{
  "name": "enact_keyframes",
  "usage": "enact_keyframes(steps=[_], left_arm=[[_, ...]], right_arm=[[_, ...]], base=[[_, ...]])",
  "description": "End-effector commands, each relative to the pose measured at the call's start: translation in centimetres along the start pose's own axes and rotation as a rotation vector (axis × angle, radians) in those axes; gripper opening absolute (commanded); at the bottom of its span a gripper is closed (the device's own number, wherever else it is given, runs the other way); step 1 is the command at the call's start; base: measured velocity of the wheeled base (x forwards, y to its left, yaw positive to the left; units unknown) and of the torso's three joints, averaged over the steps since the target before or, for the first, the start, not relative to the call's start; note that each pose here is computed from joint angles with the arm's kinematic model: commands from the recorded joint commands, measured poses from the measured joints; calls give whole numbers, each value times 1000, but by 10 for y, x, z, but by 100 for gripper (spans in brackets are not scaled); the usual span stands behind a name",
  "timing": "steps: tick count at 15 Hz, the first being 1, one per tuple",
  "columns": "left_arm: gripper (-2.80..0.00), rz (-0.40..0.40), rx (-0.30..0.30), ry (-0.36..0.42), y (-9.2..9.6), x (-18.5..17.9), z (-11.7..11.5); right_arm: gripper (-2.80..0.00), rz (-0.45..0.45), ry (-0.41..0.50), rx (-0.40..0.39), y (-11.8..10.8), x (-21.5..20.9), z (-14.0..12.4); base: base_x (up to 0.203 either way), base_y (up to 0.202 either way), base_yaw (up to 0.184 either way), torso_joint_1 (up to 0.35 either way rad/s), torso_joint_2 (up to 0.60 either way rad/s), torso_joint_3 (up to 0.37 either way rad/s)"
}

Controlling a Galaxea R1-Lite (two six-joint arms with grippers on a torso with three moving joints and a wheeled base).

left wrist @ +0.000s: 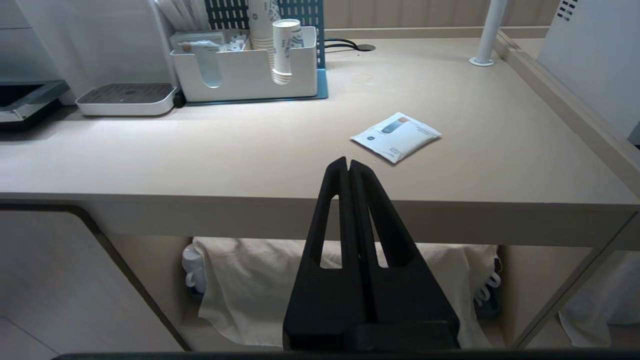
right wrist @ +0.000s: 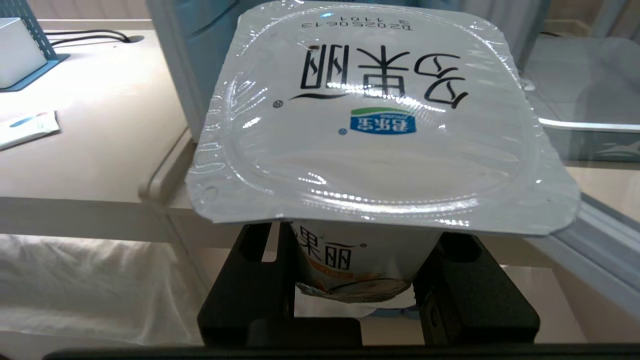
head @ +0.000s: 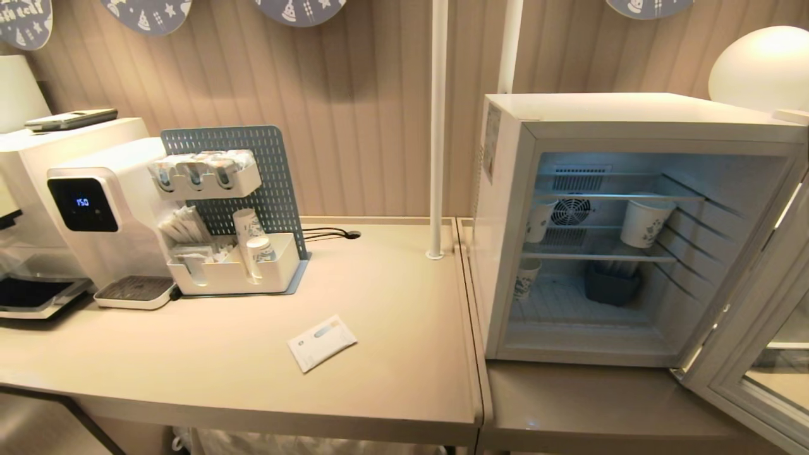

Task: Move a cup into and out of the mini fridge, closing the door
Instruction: Place the yoghurt on the freezer

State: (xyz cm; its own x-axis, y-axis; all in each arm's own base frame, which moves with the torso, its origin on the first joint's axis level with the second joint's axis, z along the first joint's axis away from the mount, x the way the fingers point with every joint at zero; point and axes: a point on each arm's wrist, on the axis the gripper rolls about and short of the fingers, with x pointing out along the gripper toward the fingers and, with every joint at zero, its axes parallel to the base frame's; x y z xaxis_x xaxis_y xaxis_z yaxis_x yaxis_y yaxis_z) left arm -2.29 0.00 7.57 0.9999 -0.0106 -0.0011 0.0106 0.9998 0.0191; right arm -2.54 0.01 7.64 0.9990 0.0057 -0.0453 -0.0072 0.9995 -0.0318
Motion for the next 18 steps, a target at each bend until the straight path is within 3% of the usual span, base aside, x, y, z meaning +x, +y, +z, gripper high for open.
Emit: enact_keyframes(steps=[1, 18], left_arm=[[-280, 0, 1, 2, 0, 0, 0], [-280, 0, 3, 2, 0, 0, 0]], right_arm=[[-280, 0, 2, 0, 0, 0, 0], [-280, 2, 2, 0, 0, 0, 0]], base=[[0, 158, 3, -2, -2, 0], [0, 9, 0, 0, 0, 0]])
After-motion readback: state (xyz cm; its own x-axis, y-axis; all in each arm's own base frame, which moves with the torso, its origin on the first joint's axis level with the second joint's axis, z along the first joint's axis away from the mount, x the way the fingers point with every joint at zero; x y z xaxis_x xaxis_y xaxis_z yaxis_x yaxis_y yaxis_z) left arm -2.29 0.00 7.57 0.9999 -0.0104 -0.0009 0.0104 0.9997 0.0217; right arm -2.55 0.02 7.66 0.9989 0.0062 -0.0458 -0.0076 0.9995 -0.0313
